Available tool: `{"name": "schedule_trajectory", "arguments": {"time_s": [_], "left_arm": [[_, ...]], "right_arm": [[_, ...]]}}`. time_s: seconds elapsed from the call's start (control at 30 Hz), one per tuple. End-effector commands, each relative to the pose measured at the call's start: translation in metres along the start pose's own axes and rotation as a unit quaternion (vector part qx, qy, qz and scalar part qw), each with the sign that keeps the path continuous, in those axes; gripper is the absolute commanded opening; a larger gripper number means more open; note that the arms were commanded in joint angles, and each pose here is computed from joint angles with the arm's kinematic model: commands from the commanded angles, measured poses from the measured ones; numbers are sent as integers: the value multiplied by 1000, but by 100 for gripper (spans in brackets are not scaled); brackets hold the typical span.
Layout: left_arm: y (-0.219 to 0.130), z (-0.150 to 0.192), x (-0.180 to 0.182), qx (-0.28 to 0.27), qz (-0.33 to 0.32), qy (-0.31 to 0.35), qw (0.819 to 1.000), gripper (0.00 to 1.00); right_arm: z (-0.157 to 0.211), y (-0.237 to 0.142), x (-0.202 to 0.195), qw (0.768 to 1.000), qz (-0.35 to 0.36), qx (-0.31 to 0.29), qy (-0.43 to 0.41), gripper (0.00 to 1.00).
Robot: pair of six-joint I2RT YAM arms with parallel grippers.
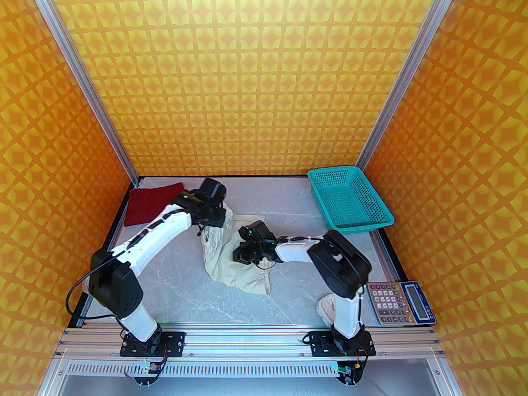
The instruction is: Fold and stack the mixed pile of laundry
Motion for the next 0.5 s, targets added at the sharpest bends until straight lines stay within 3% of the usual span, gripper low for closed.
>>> {"name": "schedule_trajectory", "arguments": {"time_s": [0.0,0.47], "left_arm": [[-6,-7,-7,-13,-16,-21,1000,0],[-4,-9,-10,-19,-28,-25,999,0]], "right_arm": [[-20,2,16,998,-57,-26,16,0],[-46,20,28,994,-89,-41,46,0]]}}
Point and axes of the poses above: each hand's point on the last joint's axis, 136 mm out from that joint toward the fingers, its own y axis out along the fingers, its own x axis along the line the jaws close on, z = x × y, the point moved 4 cm from there along -y, back along the fingers, and after that the axes turned 3 degrees about y, right-handed, at the moved point
